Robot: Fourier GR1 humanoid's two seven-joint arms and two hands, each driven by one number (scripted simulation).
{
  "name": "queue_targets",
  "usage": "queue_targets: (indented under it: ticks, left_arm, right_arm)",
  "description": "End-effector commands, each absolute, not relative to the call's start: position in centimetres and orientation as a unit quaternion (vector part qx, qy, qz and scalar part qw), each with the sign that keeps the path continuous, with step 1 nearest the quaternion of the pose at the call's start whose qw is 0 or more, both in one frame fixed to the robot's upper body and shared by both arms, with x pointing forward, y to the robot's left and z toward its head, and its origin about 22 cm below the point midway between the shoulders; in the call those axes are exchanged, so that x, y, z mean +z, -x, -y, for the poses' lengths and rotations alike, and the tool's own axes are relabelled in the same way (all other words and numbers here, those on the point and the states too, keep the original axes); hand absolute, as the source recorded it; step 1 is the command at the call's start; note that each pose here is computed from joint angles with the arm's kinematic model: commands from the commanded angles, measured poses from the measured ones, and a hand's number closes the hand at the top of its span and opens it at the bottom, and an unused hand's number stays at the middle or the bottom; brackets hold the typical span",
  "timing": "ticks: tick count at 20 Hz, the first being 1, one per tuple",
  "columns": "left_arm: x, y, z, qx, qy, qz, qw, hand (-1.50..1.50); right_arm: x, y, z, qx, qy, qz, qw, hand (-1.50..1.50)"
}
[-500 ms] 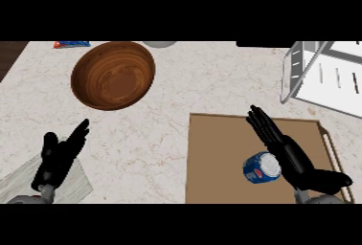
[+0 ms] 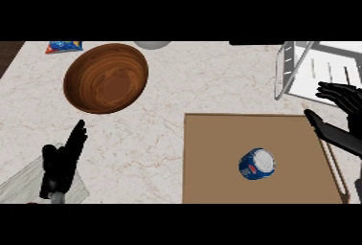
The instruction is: Pick the can from the tray and place it in the tiered basket
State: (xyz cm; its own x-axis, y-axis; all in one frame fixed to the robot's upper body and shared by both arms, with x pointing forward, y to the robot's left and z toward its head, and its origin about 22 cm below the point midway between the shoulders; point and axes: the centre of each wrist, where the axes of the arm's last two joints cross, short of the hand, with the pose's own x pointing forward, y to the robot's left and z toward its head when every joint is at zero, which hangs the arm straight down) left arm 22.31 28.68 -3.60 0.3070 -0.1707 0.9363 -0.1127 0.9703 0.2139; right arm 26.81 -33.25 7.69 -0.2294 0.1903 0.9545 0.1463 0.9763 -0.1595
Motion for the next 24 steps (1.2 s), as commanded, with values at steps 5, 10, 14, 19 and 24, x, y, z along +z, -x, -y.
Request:
queue_targets:
  ticks: [5, 10, 14, 19, 24]
  left_arm:
    - [-6.5, -21.7, -25.5, -0.009, -0.124, 0.601, 0.790, 0.00]
    - [-5.1, -20.8, -25.6, -0.003, -0.131, 0.602, 0.788, 0.00]
    - [-4.7, -20.6, -25.7, -0.005, -0.127, 0.600, 0.790, 0.00]
    - [-5.0, -21.4, -24.8, -0.008, -0.124, 0.604, 0.787, 0.00]
    - [-4.5, -21.5, -24.0, -0.018, -0.113, 0.612, 0.783, 0.00]
  right_arm:
    - [8.9, -22.3, 36.5, -0.102, 0.125, 0.796, 0.584, -1.50]
    - [12.3, -19.9, 35.7, 0.069, 0.147, 0.726, 0.668, -1.50]
    - [15.6, -19.1, 34.8, 0.218, 0.160, 0.651, 0.709, -1.50]
    - [19.4, -18.0, 32.7, 0.331, 0.246, 0.593, 0.691, -1.50]
    - [20.7, -16.0, 27.9, 0.353, 0.313, 0.560, 0.681, -1.50]
